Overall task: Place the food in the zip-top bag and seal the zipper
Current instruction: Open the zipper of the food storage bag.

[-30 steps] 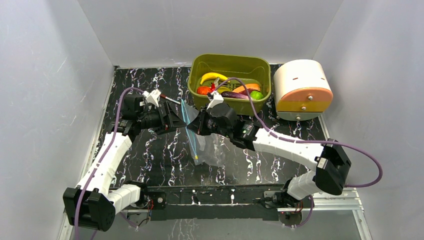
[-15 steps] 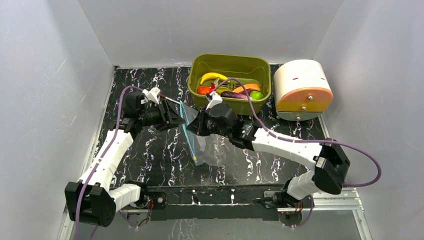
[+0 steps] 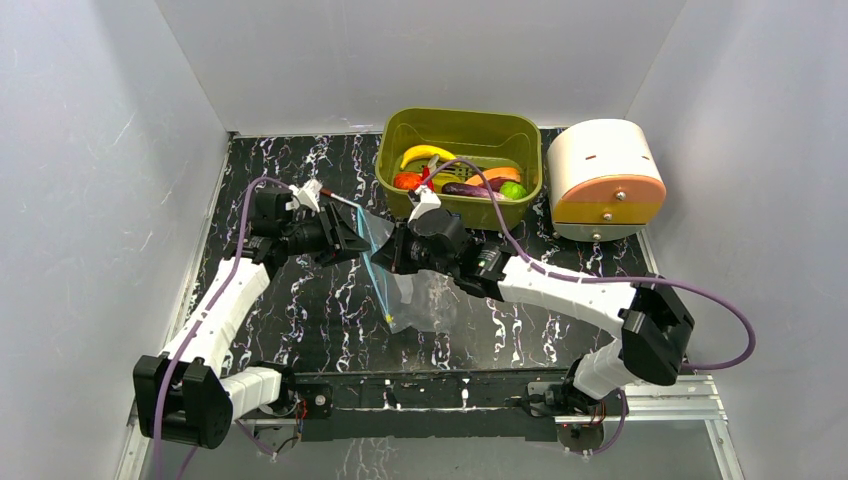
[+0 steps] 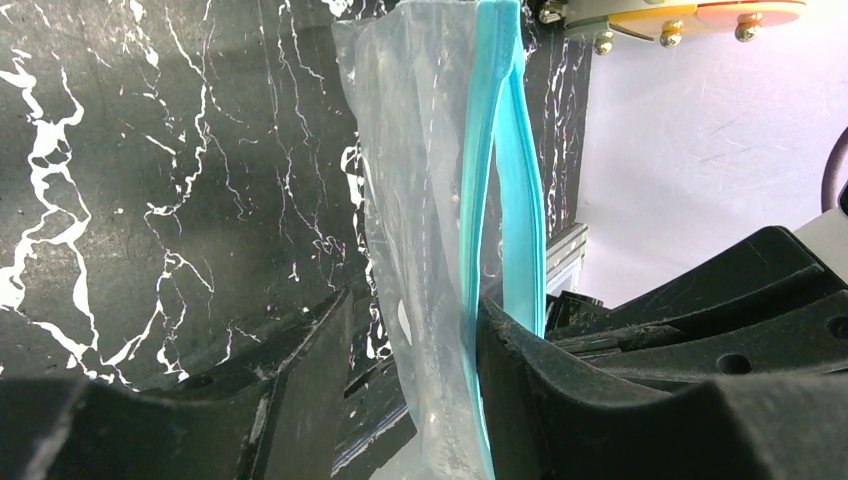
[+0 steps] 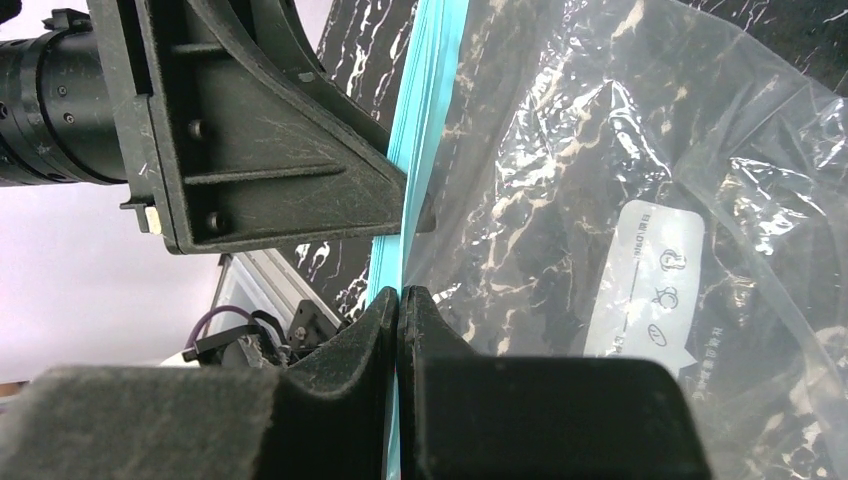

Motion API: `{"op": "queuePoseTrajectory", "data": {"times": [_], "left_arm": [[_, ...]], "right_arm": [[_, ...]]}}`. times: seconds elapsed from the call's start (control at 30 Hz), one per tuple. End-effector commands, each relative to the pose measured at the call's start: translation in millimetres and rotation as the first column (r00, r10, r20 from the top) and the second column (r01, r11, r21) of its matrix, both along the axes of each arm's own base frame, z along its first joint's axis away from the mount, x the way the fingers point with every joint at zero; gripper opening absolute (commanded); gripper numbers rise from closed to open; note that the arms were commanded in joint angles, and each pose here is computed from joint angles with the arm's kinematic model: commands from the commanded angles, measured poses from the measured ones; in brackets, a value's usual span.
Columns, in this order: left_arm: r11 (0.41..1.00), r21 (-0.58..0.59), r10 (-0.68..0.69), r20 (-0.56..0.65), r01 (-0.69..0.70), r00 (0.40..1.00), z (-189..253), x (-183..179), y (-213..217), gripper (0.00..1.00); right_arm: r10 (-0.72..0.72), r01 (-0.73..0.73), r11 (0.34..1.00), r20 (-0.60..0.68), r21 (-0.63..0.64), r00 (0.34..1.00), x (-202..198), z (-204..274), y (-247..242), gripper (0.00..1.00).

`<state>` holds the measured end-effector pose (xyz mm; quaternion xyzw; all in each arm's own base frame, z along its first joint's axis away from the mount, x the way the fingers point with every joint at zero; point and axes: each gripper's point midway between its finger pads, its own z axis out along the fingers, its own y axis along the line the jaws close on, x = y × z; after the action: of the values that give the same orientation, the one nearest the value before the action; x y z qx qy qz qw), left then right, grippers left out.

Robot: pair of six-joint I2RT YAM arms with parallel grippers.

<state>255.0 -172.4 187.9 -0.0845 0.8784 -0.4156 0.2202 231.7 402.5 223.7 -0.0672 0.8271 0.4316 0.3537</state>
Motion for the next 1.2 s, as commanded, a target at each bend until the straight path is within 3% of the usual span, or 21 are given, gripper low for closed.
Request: {"op": "queuePoseTrajectory", "data": {"times": [0.0, 0.4, 0.63, 0.97, 1.17], "left_arm": [[0.999, -0.045, -0.019, -0.027, 0.018, 0.999, -2.6, -8.1, -5.9, 0.44], [0.999, -0.034, -0.016, -0.069, 0.013, 0.997, -14.8, -11.1, -6.2, 0.25], [1.0, 0.019, -0.001, -0.063, 0.003, 0.998, -16.2, -13.1, 1.0, 0.0], [0.952, 0.281, 0.089, 0.121, -0.12, 0.989, 31.2, -2.4, 45.9, 0.0], [0.886, 0.428, 0.089, 0.226, -0.181, 0.97, 74.2, -2.8, 76.1, 0.0]], "right_arm": [[0.017, -0.023, 0.996, 0.064, 0.089, 0.998, 5.1, 34.8, 16.3, 0.0], [0.029, -0.035, 0.995, 0.063, 0.094, 0.998, 5.7, 35.8, 27.1, 0.0], [0.025, -0.03, 0.996, 0.061, 0.081, 0.998, 5.2, 32.2, 25.9, 0.0], [-0.11, 0.103, 0.993, 0.152, 0.052, 0.982, 21.9, 65.6, -3.6, 0.0], [-0.197, 0.187, 0.98, 0.177, 0.073, 0.964, 25.5, 79.9, -27.0, 0.0]]}}
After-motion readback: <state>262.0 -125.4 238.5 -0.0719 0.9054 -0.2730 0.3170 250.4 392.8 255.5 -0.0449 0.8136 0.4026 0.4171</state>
